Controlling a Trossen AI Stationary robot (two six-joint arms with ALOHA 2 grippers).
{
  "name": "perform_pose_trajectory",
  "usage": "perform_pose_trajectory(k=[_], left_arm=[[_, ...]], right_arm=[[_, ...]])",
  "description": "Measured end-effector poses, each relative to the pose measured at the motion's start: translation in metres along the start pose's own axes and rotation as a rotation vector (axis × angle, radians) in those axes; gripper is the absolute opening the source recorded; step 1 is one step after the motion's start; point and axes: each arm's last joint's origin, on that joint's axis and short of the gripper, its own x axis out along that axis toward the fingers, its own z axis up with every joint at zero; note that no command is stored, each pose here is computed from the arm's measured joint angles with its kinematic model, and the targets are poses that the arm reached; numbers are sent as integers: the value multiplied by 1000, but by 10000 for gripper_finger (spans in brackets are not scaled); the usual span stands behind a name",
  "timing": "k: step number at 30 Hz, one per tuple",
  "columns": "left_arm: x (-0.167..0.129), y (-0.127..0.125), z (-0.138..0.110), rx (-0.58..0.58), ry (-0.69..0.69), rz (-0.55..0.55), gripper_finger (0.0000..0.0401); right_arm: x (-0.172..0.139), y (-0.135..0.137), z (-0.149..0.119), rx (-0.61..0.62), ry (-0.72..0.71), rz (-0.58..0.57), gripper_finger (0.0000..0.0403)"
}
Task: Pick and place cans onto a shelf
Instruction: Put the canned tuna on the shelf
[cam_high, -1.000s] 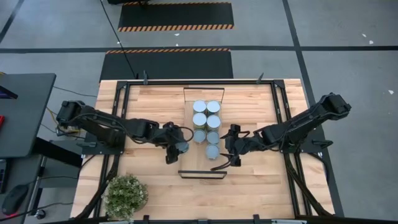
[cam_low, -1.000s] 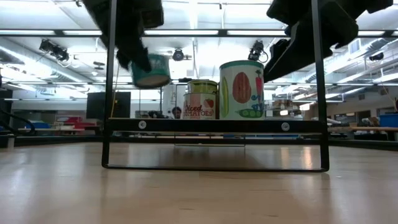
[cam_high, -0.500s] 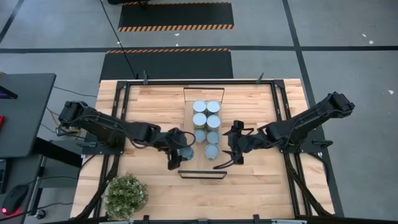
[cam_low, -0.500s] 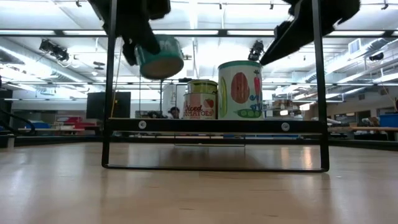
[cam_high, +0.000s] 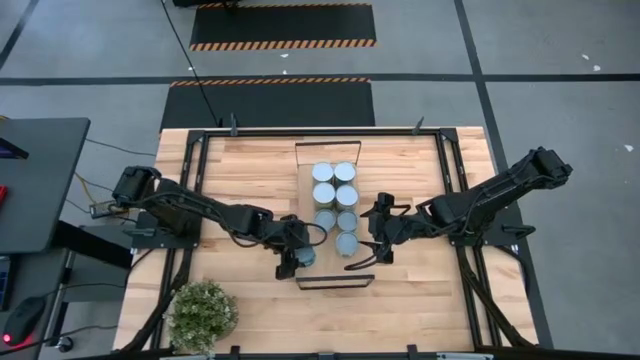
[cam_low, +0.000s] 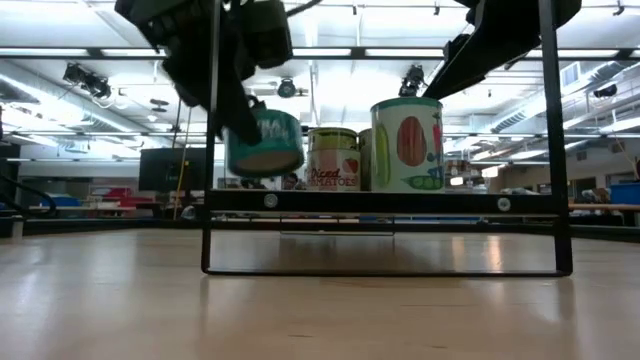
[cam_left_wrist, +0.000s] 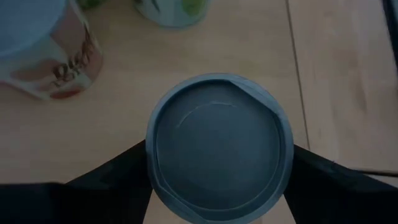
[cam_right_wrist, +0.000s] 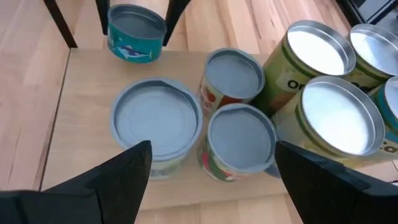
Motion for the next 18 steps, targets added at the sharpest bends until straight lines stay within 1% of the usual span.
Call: perform_pose_trajectory(k=[2,5,7,9,13,15,18], left_arm=[[-1,1,2,4,-18,5,298],[-2,5,1,27,-5,25,298],[-2,6,0,90,13,33,298],[-2,7,-4,171,59,35,298],[-3,9,-7,354,99,32,298],[-3,14,-6,402,95,40,298],[-3,25,-3,436,96,61,298]], right_arm=[[0,0,0,-1,-1,2,348],[-1,1,-2,-16,12,3,348],[-2,1,-5,-35,45,3,348],[-5,0,-8,-44,65,2,348],[-15,-2,-7,-41,54,10,348],[-21,-4,-6,-33,37,14,348],[-28,-8,-7,-15,18,17,348]])
